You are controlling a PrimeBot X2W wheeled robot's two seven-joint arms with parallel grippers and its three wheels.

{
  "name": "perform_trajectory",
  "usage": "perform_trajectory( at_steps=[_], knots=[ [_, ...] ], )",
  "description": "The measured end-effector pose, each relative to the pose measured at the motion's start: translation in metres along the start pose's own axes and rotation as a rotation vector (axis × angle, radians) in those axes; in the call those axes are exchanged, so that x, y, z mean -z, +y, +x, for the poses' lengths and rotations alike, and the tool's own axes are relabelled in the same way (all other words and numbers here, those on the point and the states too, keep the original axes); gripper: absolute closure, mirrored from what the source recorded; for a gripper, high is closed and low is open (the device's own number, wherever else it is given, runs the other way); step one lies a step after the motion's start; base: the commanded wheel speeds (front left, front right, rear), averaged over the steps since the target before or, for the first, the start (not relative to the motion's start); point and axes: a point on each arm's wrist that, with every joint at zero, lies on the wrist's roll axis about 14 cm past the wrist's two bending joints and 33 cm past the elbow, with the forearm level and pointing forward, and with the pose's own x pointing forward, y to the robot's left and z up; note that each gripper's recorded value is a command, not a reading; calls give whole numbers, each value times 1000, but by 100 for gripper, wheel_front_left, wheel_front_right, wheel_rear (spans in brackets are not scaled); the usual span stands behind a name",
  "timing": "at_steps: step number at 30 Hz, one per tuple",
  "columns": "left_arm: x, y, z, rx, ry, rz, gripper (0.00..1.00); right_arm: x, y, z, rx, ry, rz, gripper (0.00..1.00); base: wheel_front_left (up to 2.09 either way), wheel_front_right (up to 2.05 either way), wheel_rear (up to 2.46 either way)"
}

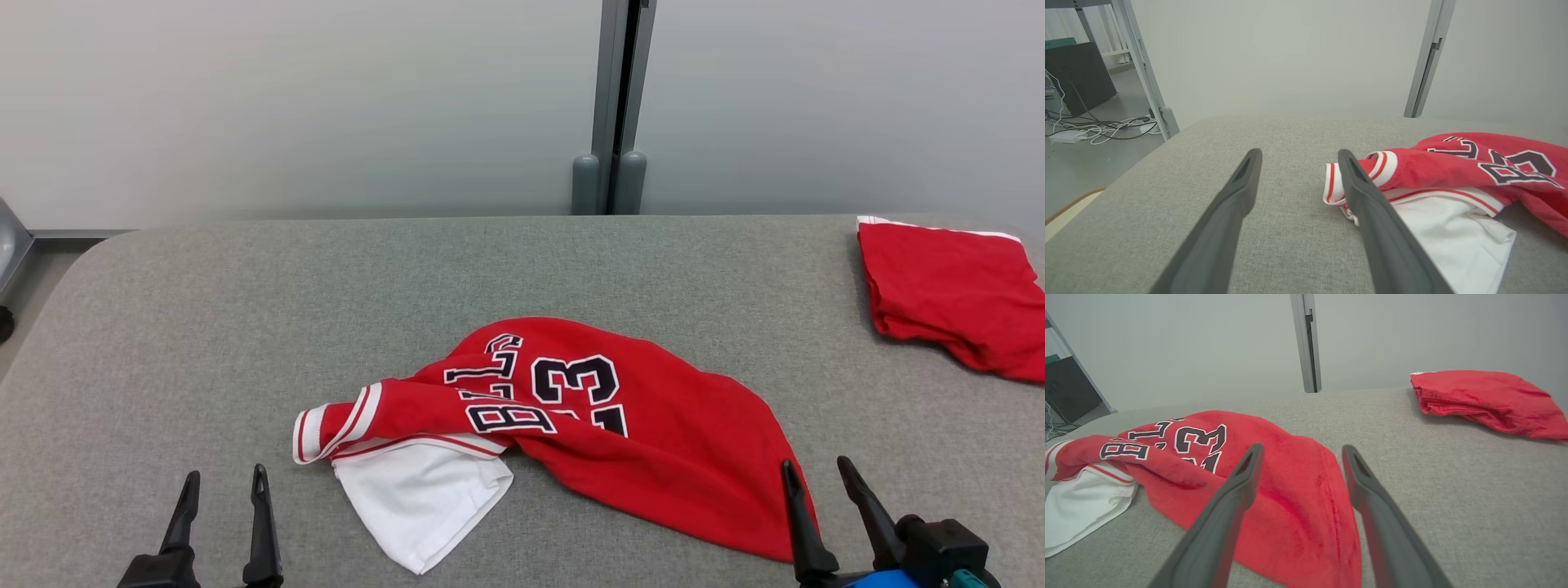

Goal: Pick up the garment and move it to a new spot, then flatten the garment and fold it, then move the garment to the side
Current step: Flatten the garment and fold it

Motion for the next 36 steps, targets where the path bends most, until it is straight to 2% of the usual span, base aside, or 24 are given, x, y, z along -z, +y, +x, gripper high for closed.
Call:
perform_trajectory(
  at_steps=[23,36],
  knots=[
    [1,-6,-2,21,4,3,0,11,-3,-9,12,33,-5,0,0,0,0],
    [70,-76,-26,225,235,-86,0,56,-28,-27,89,188,-23,0,0,0,0]
  ],
)
